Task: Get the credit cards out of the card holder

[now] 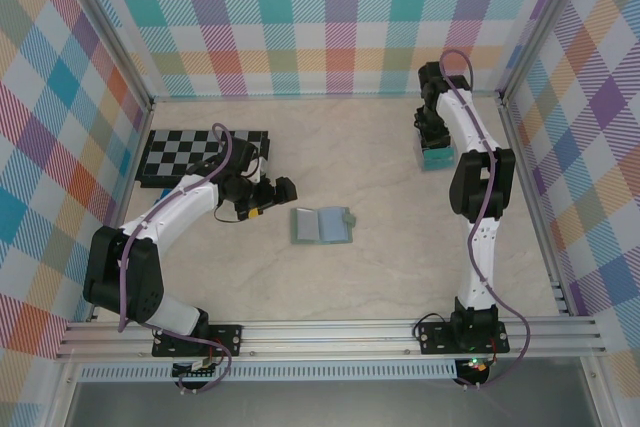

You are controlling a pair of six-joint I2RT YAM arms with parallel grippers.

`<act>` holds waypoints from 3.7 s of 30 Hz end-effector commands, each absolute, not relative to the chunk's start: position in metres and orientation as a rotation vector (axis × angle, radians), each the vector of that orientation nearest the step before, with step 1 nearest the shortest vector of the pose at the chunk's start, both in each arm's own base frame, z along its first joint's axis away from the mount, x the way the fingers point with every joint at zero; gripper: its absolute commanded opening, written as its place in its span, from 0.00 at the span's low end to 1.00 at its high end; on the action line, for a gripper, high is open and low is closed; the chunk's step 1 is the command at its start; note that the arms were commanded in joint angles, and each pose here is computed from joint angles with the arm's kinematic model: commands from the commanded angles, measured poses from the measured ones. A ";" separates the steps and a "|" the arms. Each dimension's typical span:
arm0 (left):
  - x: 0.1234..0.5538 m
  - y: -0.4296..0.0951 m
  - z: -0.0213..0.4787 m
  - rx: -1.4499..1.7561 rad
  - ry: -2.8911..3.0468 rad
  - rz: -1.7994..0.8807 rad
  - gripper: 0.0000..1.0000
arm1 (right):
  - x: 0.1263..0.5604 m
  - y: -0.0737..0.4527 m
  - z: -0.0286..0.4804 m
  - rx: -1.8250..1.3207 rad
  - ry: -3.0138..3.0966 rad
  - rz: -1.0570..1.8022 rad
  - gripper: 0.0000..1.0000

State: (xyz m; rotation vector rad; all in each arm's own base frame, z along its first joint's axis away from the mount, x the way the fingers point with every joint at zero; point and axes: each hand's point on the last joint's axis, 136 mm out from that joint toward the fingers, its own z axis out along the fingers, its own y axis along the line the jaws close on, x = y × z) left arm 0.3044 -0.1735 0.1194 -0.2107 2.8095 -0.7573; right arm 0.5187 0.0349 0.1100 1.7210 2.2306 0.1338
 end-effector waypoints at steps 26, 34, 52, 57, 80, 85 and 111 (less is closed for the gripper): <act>0.286 -0.228 0.072 -0.303 2.893 -0.975 0.46 | 0.295 0.275 0.107 0.000 2.940 0.674 0.55; 0.286 -0.234 0.051 -0.316 2.947 -0.963 0.27 | 0.267 0.284 0.054 -0.018 3.081 0.519 0.47; 0.282 -0.235 0.033 -0.327 2.995 -0.959 0.02 | 0.272 0.296 0.026 -0.038 3.146 0.504 0.36; 0.280 -0.236 0.028 -0.328 3.006 -0.966 0.00 | 0.273 0.303 0.031 -0.056 3.127 0.567 0.31; 0.270 -0.225 0.000 -0.371 3.079 -0.853 0.00 | 0.267 0.305 0.031 -0.158 3.100 0.306 0.33; 0.268 -0.225 -0.002 -0.365 3.085 -0.852 0.00 | 0.267 0.304 0.025 -0.139 3.117 0.269 0.36; 0.292 -0.206 0.085 -0.290 2.946 -0.664 0.18 | 0.278 0.292 0.120 -0.106 2.857 0.407 0.54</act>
